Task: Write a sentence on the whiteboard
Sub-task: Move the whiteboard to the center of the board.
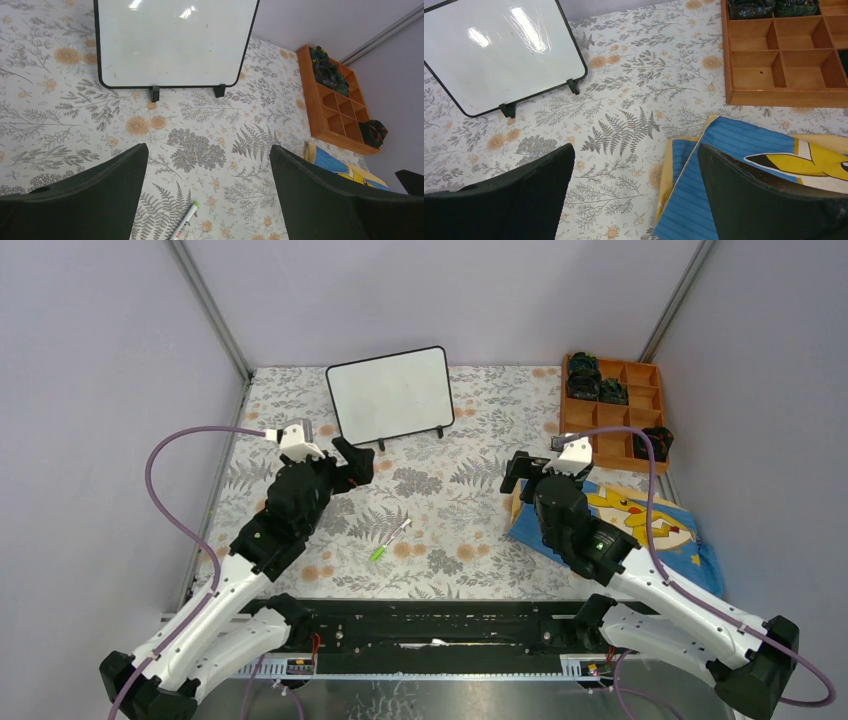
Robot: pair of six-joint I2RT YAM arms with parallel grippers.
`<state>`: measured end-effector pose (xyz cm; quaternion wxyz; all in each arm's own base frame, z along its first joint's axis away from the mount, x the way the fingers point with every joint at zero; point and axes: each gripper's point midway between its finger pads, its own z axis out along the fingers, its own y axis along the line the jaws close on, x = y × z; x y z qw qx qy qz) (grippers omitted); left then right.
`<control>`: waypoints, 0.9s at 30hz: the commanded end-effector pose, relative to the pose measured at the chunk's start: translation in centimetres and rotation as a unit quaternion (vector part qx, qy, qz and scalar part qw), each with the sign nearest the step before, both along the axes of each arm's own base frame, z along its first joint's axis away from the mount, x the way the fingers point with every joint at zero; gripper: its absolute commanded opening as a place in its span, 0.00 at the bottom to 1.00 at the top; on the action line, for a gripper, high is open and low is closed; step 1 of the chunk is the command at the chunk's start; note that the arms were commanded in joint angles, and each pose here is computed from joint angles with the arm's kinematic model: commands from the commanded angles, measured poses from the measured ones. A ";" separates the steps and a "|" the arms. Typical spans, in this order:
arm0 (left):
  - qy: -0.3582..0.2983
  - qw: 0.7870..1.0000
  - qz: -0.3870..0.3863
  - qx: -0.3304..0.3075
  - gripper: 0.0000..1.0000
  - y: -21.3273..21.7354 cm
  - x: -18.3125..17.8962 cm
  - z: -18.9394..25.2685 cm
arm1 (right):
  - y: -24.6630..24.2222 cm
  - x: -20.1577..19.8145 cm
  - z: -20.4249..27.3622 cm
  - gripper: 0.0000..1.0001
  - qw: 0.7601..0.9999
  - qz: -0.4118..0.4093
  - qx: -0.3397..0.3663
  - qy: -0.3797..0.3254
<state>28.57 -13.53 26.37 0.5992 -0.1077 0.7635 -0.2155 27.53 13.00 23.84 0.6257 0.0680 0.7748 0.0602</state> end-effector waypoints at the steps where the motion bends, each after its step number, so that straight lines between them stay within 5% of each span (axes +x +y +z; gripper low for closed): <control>1: -0.037 0.999 0.007 0.009 0.99 0.7 -0.2 2.1 | -0.5 0.3 1.4 0.99 0.999 -0.020 0.015 -0.027; 5: -0.042 0.999 -0.018 0.017 0.99 0.1 -0.4 1.9 | -2.4 0.1 1.5 0.99 0.997 -0.077 0.015 -0.020; 12: -0.044 0.997 -0.047 0.031 0.99 -0.7 -0.7 1.7 | 3.7 1.0 0.9 0.99 0.998 0.068 0.010 -0.008; 22: -0.053 0.997 -0.059 0.026 0.99 -1.0 -1.0 2.3 | 12.1 5.1 -1.9 0.93 0.987 0.151 0.029 0.045; 27: -0.061 0.996 -0.061 0.019 0.99 -0.9 -1.3 2.7 | 14.5 8.4 -5.1 0.83 0.985 0.154 0.034 0.076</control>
